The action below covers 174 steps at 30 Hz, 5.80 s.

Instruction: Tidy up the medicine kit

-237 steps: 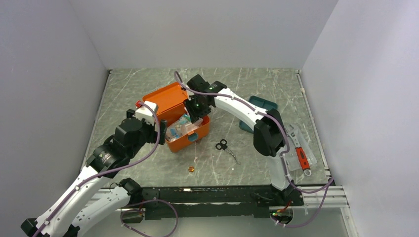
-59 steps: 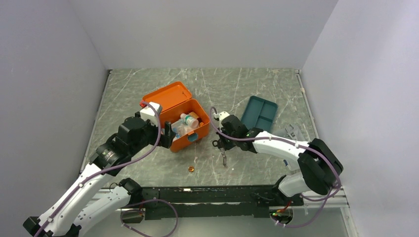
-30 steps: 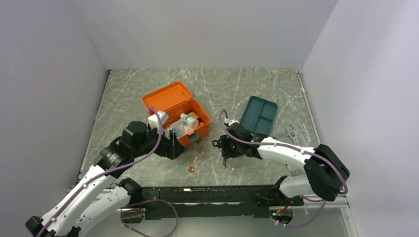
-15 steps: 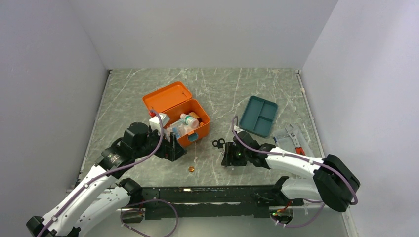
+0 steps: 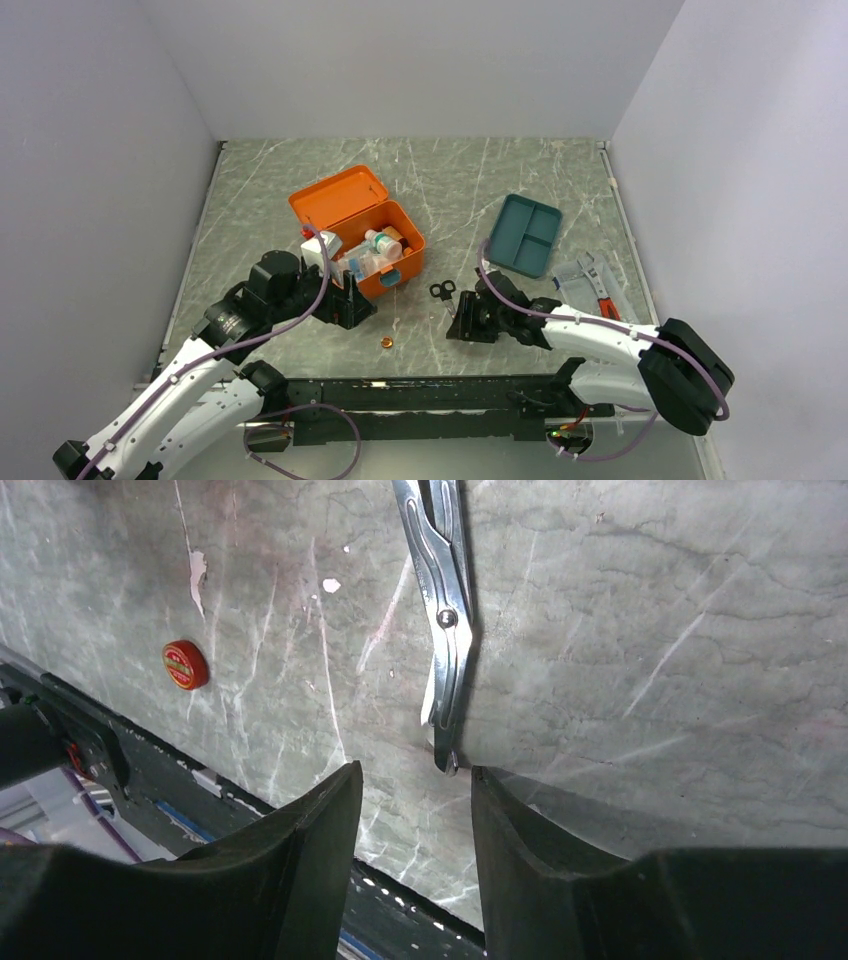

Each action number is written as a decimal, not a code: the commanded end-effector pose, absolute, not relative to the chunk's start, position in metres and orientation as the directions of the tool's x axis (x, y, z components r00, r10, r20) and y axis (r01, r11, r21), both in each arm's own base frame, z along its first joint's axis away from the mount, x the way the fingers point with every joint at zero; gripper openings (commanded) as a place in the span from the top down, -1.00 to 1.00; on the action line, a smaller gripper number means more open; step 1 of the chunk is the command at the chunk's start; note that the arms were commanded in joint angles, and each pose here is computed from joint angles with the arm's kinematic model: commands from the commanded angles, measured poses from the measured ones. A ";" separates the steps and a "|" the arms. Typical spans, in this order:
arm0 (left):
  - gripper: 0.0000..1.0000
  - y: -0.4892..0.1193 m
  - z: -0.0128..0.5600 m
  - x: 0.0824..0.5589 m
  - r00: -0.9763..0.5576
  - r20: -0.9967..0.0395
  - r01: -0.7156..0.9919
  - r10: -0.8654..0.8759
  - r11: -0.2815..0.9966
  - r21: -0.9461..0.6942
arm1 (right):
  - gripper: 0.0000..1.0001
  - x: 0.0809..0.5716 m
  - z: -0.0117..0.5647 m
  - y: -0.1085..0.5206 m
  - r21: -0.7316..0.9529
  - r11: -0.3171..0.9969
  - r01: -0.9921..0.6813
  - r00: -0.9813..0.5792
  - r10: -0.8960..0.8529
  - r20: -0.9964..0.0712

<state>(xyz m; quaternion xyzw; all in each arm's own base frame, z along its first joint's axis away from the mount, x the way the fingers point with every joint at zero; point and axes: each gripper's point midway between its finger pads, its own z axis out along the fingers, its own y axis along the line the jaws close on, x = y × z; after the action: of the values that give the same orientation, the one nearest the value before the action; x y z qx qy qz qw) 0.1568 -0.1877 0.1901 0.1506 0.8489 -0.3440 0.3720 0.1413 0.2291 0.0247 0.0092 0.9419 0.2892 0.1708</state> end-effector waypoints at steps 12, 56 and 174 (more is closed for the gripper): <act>-0.97 -0.189 0.195 0.154 -0.651 -0.759 0.546 -0.002 0.693 -0.470 | 0.17 0.138 0.003 0.218 0.400 0.916 -0.018 -0.942 0.119 -0.313; -0.97 -0.222 0.195 0.146 -0.705 -0.708 0.601 0.033 0.558 -0.572 | 1.00 0.114 -0.002 0.194 0.285 0.951 -0.118 -0.937 -0.011 -0.349; 1.00 -0.316 0.062 0.133 -0.920 -0.376 0.337 0.113 0.720 -0.607 | 1.00 0.090 0.000 0.190 0.496 0.867 -0.043 -0.928 0.150 -0.342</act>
<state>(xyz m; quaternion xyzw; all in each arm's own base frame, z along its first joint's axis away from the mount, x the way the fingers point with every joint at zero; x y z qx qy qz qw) 0.1343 -0.3145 0.0460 0.1156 0.9228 -0.3371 0.1465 0.0941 0.2019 0.0113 0.0357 0.9378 0.2872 0.1921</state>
